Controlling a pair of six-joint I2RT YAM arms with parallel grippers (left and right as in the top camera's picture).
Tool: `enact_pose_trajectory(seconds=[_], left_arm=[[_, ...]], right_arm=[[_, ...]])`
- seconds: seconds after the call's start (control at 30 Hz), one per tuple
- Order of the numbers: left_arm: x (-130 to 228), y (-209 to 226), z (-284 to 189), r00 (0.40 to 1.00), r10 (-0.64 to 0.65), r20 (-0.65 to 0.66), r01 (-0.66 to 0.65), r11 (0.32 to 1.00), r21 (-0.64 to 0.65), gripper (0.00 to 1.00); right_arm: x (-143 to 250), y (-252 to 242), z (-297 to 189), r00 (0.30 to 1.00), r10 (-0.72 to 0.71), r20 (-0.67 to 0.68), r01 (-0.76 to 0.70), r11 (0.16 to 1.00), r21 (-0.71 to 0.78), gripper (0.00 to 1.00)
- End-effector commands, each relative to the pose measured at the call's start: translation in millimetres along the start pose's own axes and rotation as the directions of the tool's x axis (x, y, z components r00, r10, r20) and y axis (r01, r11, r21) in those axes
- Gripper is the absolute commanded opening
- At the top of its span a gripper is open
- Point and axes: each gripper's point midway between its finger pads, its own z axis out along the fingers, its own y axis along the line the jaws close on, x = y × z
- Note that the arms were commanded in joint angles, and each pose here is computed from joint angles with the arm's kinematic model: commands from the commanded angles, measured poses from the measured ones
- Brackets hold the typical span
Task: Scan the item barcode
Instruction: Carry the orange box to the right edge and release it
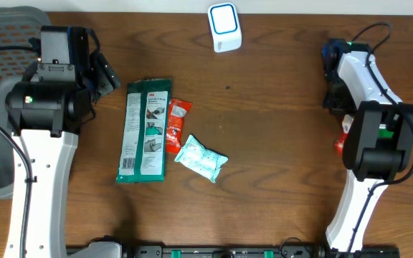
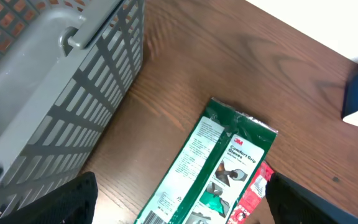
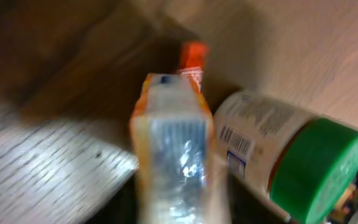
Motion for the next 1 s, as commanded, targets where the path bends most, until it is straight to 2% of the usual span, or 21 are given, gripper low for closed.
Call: enact_pose_trajectory(seconds=[0.0, 0.27, 0.4, 0.53, 0.63, 0.77, 0.87, 0.97], left_arm=[[-5.2, 2.1, -2.4, 1.000, -0.004, 0.015, 0.004, 1.000, -0.009, 0.87], [-5.2, 2.1, -2.4, 1.000, -0.004, 0.015, 0.004, 1.000, -0.009, 0.87], [-5.1, 2.1, -2.4, 1.000, -0.004, 0.015, 0.004, 1.000, -0.009, 0.87], [-5.1, 2.1, -2.4, 1.000, -0.004, 0.015, 0.004, 1.000, -0.009, 0.87], [-5.3, 2.2, -2.4, 1.000, -0.004, 0.015, 0.004, 1.000, -0.009, 0.87], [-5.1, 2.1, -2.4, 1.000, -0.004, 0.015, 0.004, 1.000, -0.009, 0.87], [-5.2, 2.1, -2.4, 1.000, -0.004, 0.015, 0.004, 1.000, -0.009, 0.87], [-5.1, 2.1, -2.4, 1.000, -0.004, 0.015, 0.004, 1.000, -0.009, 0.87]], right_arm=[[-2.5, -4.4, 3.7, 1.000, -0.007, 0.011, 0.007, 0.999, 0.031, 0.59], [-4.0, -9.1, -9.7, 0.999, -0.047, 0.021, 0.047, 0.999, 0.014, 0.61], [2.0, 8.0, -23.1, 0.989, -0.145, 0.009, 0.145, 0.980, -0.134, 0.64], [9.0, 28.2, -37.1, 0.975, -0.222, 0.020, 0.218, 0.931, -0.294, 0.71], [10.2, 29.2, -42.2, 0.972, -0.233, 0.030, 0.230, 0.920, -0.317, 0.72], [13.8, 32.5, -45.2, 0.967, -0.254, 0.028, 0.248, 0.905, -0.345, 0.78], [18.4, 52.5, -54.1, 0.954, -0.296, 0.049, 0.285, 0.843, -0.456, 0.70], [15.9, 71.3, -63.8, 0.956, -0.282, 0.076, 0.276, 0.787, -0.552, 0.53]])
